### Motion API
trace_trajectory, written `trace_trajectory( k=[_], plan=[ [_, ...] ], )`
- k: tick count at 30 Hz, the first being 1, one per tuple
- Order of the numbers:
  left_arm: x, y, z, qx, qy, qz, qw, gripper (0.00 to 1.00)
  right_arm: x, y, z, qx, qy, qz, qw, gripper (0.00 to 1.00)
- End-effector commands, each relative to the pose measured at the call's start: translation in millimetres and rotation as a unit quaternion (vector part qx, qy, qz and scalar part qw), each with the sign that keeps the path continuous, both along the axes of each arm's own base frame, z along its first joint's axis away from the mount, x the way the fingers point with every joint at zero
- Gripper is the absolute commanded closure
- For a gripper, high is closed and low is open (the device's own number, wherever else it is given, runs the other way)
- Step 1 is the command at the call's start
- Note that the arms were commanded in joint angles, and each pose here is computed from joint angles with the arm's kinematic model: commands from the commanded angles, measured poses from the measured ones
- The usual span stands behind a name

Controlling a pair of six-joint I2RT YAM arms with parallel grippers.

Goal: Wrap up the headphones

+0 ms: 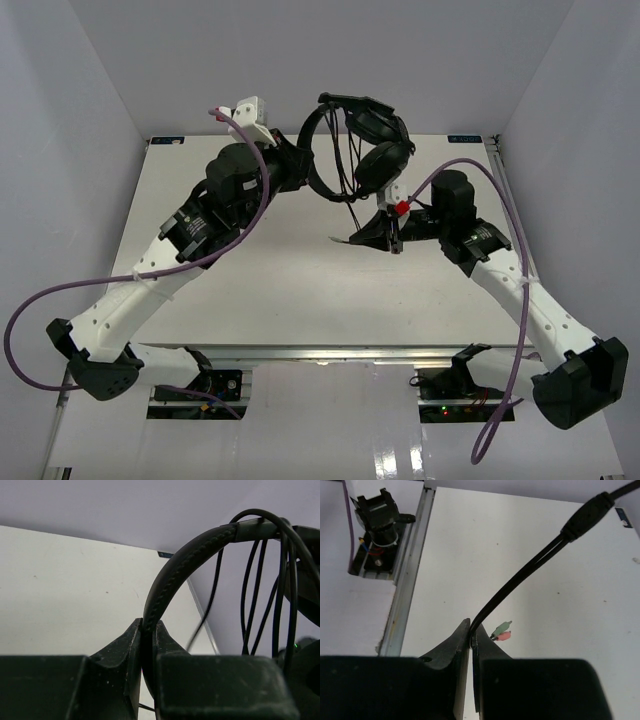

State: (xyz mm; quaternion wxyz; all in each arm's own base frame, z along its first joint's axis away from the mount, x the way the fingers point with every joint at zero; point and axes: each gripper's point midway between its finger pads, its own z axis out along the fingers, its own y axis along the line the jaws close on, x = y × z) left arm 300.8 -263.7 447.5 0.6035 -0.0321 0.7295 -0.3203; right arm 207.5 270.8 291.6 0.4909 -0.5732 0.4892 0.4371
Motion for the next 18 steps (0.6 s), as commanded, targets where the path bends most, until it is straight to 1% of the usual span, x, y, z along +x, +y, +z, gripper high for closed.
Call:
trace_trajectory(
  k=[1, 3, 5, 7, 10, 13, 15, 18],
  plan=[
    [25, 32, 10, -0.072, -0.002, 0.138, 0.988, 1.00, -2, -27, -18, -0.134, -0.099, -0.045, 0.985, 0.92],
    [36, 32, 1, -0.061, 0.003, 0.162, 0.985, 1.00, 2, -34, -18, -0.179, -0.165, -0.065, 0.968, 0.92],
    [45, 27, -9, -0.037, 0.008, 0.172, 0.984, 1.00, 4, -41, -17, -0.211, -0.211, -0.078, 0.951, 0.92],
    [53, 21, -21, -0.012, 0.014, 0.178, 0.984, 1.00, 6, -50, -18, -0.247, -0.245, -0.090, 0.933, 0.92],
    [61, 22, -45, 0.025, 0.028, 0.196, 0.980, 1.00, 7, -59, -13, -0.274, -0.284, -0.103, 0.913, 0.92],
    [65, 14, -70, 0.064, 0.046, 0.187, 0.979, 1.00, 14, -66, -4, -0.298, -0.320, -0.126, 0.890, 0.92],
    [67, 7, -93, 0.101, 0.063, 0.174, 0.978, 1.00, 17, -65, 3, -0.311, -0.347, -0.126, 0.876, 0.92],
    [67, -8, -129, 0.147, 0.097, 0.138, 0.975, 1.00, 29, -72, 7, -0.356, -0.379, -0.140, 0.842, 0.92]
  ],
)
